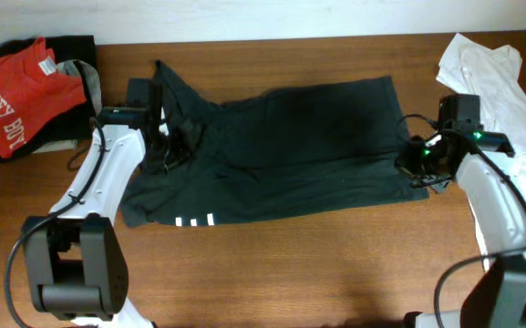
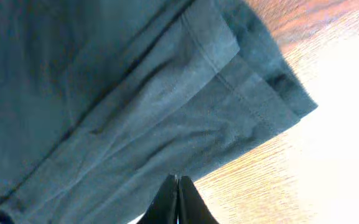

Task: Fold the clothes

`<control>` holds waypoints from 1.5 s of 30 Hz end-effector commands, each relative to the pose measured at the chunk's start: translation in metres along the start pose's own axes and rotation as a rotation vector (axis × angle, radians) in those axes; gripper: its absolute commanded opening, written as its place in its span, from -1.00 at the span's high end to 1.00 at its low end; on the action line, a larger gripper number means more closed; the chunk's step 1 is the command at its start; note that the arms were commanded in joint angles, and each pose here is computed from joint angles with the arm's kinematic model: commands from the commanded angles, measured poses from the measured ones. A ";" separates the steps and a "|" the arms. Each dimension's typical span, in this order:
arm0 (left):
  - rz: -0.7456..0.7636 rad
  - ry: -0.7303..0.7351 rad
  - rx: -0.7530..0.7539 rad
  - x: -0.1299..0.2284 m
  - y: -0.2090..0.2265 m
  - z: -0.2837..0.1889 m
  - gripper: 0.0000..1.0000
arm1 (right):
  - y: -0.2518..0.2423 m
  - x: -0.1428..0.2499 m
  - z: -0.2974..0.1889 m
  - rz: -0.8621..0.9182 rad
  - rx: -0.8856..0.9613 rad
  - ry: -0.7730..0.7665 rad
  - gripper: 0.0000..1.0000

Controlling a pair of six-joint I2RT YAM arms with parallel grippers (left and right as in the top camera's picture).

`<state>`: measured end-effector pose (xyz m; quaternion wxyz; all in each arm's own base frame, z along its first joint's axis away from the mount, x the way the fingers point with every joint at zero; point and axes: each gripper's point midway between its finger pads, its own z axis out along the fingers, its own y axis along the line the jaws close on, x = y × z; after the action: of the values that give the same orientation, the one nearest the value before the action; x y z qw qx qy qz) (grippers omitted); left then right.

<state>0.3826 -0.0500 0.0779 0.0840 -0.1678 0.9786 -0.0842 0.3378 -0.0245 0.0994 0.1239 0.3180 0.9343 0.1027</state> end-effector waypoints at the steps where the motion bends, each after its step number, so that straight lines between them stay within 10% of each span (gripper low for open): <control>1: -0.005 0.118 -0.039 0.027 0.015 0.031 0.73 | -0.004 0.019 0.035 -0.022 0.061 0.099 0.92; 4: -0.011 0.168 -0.059 0.036 0.021 0.048 0.99 | -0.017 0.030 0.068 0.000 0.119 0.193 0.92; 19: -0.347 0.351 -0.229 0.057 0.131 0.047 0.99 | -0.089 0.032 0.067 0.210 0.326 0.198 0.92; 25: -0.347 -0.110 -0.116 0.025 0.105 -0.096 0.99 | -0.072 0.013 -0.044 0.183 0.192 -0.081 0.92; 27: -0.261 -0.214 -0.062 0.020 0.086 -0.121 0.67 | -0.031 0.013 -0.056 0.088 -0.034 -0.080 0.67; 28: -0.233 -0.198 -0.061 0.021 0.080 -0.116 0.46 | -0.024 0.014 -0.054 0.085 -0.070 -0.066 0.16; 29: -0.165 -0.164 -0.052 0.023 0.068 -0.106 -0.23 | -0.020 0.014 -0.050 0.085 -0.094 -0.047 -0.75; 30: -0.109 -0.131 -0.057 0.025 0.059 -0.094 -0.72 | -0.018 0.014 -0.048 0.086 -0.101 -0.039 -0.97; 34: 0.067 0.002 -0.096 0.036 0.032 -0.045 -0.98 | -0.011 0.009 -0.042 0.009 -0.108 -0.056 -0.95; 36: 0.054 0.063 -0.121 0.037 0.039 -0.022 -0.98 | 0.000 0.016 -0.019 -0.087 -0.095 -0.002 -0.02; 38: 0.049 0.105 -0.138 0.037 0.042 -0.001 -0.79 | 0.000 0.020 0.009 -0.090 -0.067 0.066 0.63; 40: 0.043 0.167 -0.162 0.042 0.047 0.023 0.60 | -0.017 0.034 0.060 -0.055 0.006 0.212 0.92; 42: 0.041 0.193 -0.171 0.045 0.050 0.032 0.98 | -0.023 0.039 0.079 -0.044 0.030 0.259 0.92; 45: 0.040 0.204 -0.176 0.044 0.051 0.044 0.99 | -0.026 0.039 0.090 -0.040 0.039 0.267 0.92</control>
<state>0.3309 -0.0263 0.0306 -0.0249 -0.1469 0.9887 -0.0171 0.3181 -0.0107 0.0046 -0.0063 0.2880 0.9492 0.1262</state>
